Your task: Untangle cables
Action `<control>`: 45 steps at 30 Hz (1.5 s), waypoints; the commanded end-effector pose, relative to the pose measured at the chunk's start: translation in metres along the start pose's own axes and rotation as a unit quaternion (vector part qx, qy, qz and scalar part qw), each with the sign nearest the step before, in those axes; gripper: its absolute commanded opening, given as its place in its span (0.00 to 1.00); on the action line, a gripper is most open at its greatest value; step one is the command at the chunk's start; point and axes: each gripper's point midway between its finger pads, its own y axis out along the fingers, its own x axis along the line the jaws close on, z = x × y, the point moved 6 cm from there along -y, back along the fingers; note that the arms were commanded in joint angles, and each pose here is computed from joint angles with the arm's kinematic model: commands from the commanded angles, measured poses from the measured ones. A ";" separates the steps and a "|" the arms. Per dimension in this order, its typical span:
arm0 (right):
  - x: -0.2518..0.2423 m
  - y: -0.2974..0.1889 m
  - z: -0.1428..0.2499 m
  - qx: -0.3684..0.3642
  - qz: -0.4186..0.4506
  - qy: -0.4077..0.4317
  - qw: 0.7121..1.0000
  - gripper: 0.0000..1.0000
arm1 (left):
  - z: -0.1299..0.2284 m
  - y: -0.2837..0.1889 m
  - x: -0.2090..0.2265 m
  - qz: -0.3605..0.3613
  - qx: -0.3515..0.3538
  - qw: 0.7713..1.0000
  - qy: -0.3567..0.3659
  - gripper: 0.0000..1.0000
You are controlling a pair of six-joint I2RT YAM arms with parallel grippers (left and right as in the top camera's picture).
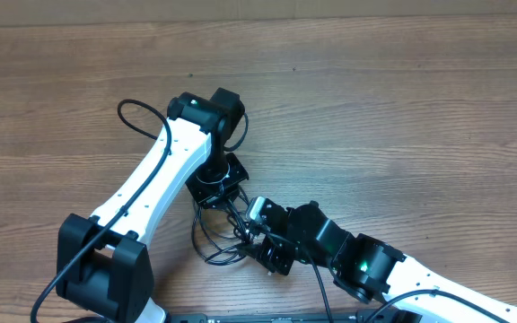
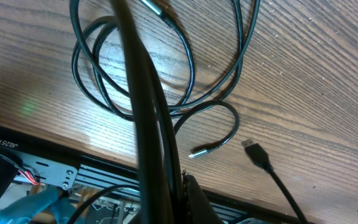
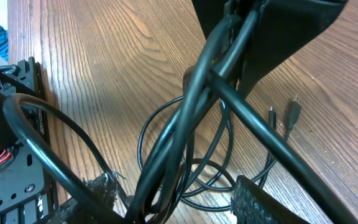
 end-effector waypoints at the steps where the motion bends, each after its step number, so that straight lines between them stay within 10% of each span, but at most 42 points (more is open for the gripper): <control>1: 0.001 -0.005 -0.011 -0.024 0.004 -0.004 1.000 0.59 | 0.001 -0.005 -0.002 0.001 -0.007 1.000 -0.006 0.05; 21: -0.010 -0.024 -0.029 -0.074 0.070 -0.008 0.995 0.42 | 0.008 -0.005 -0.011 0.033 0.028 0.998 -0.036 0.04; 45: -0.025 -0.031 -0.043 -0.120 0.134 0.050 0.982 0.54 | 0.014 -0.006 -0.015 0.044 0.064 0.985 -0.156 0.04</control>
